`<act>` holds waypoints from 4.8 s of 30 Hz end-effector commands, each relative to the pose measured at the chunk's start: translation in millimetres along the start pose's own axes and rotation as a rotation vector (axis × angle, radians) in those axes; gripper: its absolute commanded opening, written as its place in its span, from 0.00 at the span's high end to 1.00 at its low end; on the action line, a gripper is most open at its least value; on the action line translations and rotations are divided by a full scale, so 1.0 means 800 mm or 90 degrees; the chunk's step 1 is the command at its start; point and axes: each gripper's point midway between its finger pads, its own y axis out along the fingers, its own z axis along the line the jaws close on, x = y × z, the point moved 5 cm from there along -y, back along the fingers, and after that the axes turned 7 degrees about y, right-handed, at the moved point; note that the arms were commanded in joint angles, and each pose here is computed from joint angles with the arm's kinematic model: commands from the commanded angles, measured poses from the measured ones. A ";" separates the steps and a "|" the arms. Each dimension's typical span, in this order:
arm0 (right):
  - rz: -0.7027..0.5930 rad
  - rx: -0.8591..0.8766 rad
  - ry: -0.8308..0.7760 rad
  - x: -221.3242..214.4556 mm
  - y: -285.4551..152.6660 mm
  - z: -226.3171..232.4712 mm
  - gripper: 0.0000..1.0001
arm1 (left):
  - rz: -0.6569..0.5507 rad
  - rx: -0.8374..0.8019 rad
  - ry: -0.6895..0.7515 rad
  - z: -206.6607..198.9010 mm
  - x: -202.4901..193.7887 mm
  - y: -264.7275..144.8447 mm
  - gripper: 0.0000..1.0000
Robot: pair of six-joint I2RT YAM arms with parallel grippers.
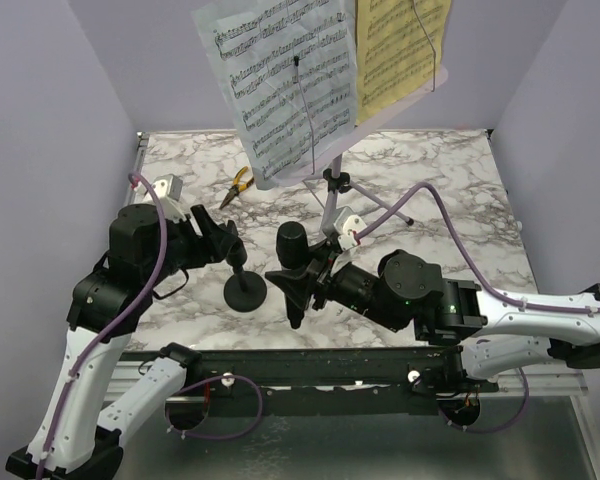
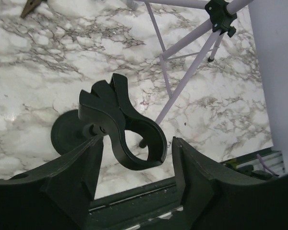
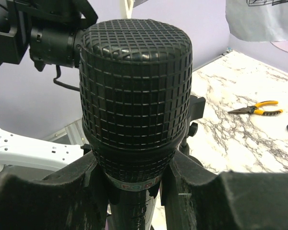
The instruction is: Set up the instrument practice props
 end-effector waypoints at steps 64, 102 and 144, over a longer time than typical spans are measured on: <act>-0.016 -0.037 0.054 -0.026 -0.028 -0.027 1.00 | -0.161 -0.050 -0.181 0.077 -0.172 0.117 0.32; -0.020 -0.050 0.060 -0.032 -0.039 -0.037 1.00 | -0.186 0.284 0.051 0.028 -0.219 0.201 0.98; -0.028 -0.074 0.067 -0.027 -0.051 -0.048 1.00 | -0.090 -0.243 0.498 -0.084 -0.044 -0.006 0.01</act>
